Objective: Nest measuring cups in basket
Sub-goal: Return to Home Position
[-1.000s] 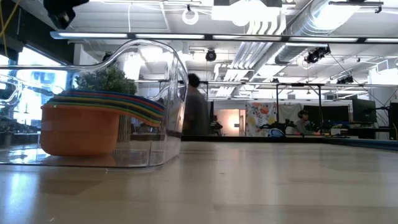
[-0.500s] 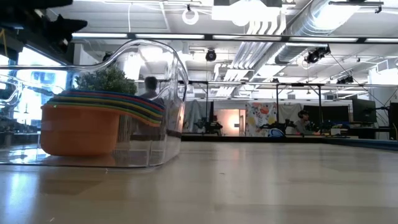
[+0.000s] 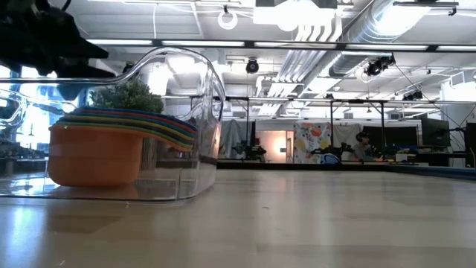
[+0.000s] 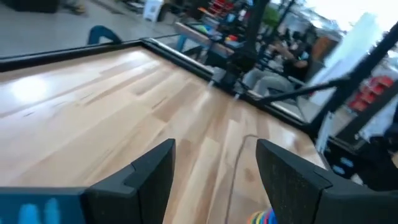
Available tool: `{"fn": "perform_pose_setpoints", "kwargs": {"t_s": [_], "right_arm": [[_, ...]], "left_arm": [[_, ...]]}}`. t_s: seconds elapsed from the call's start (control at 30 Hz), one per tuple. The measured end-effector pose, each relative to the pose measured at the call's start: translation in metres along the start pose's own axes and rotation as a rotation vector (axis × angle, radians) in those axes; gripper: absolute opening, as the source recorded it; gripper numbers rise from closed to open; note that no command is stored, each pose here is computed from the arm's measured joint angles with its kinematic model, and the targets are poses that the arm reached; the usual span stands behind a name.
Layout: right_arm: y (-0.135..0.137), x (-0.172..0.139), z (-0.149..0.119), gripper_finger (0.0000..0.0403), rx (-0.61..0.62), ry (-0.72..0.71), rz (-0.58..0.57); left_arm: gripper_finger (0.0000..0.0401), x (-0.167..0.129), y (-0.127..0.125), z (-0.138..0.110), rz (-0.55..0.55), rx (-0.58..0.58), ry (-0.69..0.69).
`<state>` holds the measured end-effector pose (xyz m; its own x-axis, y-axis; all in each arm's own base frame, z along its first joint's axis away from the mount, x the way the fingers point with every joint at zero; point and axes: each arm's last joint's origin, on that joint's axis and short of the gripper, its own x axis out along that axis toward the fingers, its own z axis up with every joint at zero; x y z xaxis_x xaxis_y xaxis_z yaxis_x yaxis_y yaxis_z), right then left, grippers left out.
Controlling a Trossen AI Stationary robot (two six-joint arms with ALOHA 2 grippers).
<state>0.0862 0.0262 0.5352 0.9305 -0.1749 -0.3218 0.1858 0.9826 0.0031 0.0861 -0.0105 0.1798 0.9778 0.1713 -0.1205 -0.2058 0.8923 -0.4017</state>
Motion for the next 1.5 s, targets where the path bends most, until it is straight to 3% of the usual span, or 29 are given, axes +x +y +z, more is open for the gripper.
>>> {"fn": "perform_pose_setpoints", "kwargs": {"t_s": [0.43, 0.87, 1.0, 1.23, 1.5], "right_arm": [[-0.036, -0.013, -0.122, 0.0197, 0.134, -0.129, 0.202], [-0.045, 0.014, -0.246, 0.0197, 0.185, -0.249, 0.350], [-0.034, 0.031, -0.261, 0.0197, 0.156, -0.158, 0.372], [-0.020, 0.050, -0.273, 0.0197, 0.179, -0.200, 0.444], [-0.006, 0.076, -0.295, 0.0197, 0.221, -0.224, 0.436]], "left_arm": [[0.0216, 0.002, 0.007, -0.004, 0.171, -0.049, -0.069], [0.0216, 0.002, 0.008, -0.004, 0.204, 0.344, -0.041], [0.0216, 0.002, 0.007, -0.004, 0.207, 0.406, -0.038], [0.0216, 0.002, 0.008, -0.004, 0.227, 0.392, -0.039], [0.0216, 0.002, 0.008, -0.004, 0.234, 0.382, -0.044]]}}
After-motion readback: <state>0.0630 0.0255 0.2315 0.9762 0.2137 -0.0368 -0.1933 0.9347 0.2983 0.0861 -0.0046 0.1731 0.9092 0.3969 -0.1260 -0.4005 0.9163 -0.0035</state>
